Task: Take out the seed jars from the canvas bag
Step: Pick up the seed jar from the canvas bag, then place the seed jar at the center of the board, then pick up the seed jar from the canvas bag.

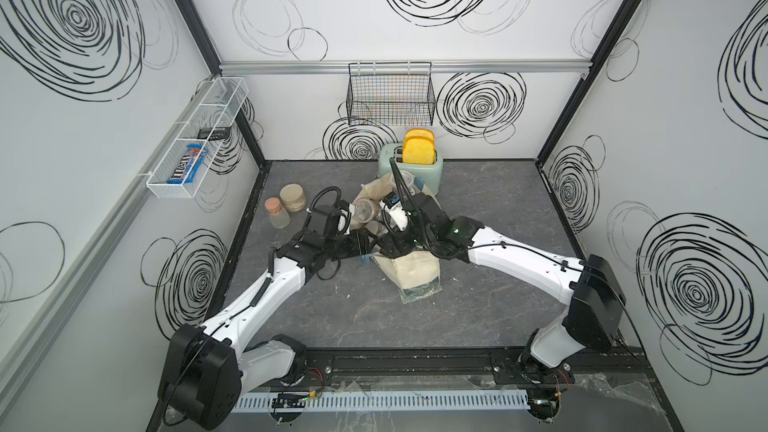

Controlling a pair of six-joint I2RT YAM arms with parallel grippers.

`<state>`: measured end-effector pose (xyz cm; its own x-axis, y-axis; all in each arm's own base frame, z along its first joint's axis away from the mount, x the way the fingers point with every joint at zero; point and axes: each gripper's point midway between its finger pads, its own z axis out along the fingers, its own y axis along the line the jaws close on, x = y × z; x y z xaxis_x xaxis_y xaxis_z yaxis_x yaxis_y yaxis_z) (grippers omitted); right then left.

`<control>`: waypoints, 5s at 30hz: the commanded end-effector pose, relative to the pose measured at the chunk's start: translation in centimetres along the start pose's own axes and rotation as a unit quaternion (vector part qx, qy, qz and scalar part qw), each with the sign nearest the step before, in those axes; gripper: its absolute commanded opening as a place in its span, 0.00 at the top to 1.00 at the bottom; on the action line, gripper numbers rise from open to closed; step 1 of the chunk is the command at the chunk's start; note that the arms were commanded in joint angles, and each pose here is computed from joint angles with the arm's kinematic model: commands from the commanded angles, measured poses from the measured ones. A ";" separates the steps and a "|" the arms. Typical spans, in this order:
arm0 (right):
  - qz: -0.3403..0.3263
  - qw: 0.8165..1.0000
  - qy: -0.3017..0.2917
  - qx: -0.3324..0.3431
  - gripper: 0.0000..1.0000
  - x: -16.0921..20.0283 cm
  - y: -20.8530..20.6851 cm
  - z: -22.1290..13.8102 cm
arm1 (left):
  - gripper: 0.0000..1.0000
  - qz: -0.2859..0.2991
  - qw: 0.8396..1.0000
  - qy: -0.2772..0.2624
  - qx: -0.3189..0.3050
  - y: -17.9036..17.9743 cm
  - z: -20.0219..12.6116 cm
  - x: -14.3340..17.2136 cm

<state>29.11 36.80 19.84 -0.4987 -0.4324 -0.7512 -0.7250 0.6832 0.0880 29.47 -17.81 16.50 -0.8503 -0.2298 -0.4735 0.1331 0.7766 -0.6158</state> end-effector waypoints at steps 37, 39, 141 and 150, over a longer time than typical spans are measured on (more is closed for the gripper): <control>0.244 0.886 -0.099 0.382 0.43 2.0 -25.4 -19.5 | 0.31 0.043 0.994 -0.083 0.051 -4.0 -9.3 -4.7; 0.261 0.858 -0.056 0.439 0.44 4.8 -28.1 -19.4 | 0.32 0.043 0.995 -0.078 0.055 -3.9 -8.9 -4.5; 0.154 0.976 -0.025 0.151 0.11 -10.1 -12.8 2.6 | 0.28 0.032 0.998 -0.059 0.000 -1.2 -5.4 -8.2; 0.146 0.976 -0.053 0.151 0.36 -12.2 -12.5 0.7 | 0.28 0.031 0.998 -0.056 -0.005 -0.9 -5.1 -8.1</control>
<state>44.70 34.46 23.52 -0.6504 -0.1706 -0.7402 -0.3729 0.9207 0.1155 32.56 -13.37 22.83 -0.8106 -0.2513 -0.5290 0.1374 0.7965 -0.5889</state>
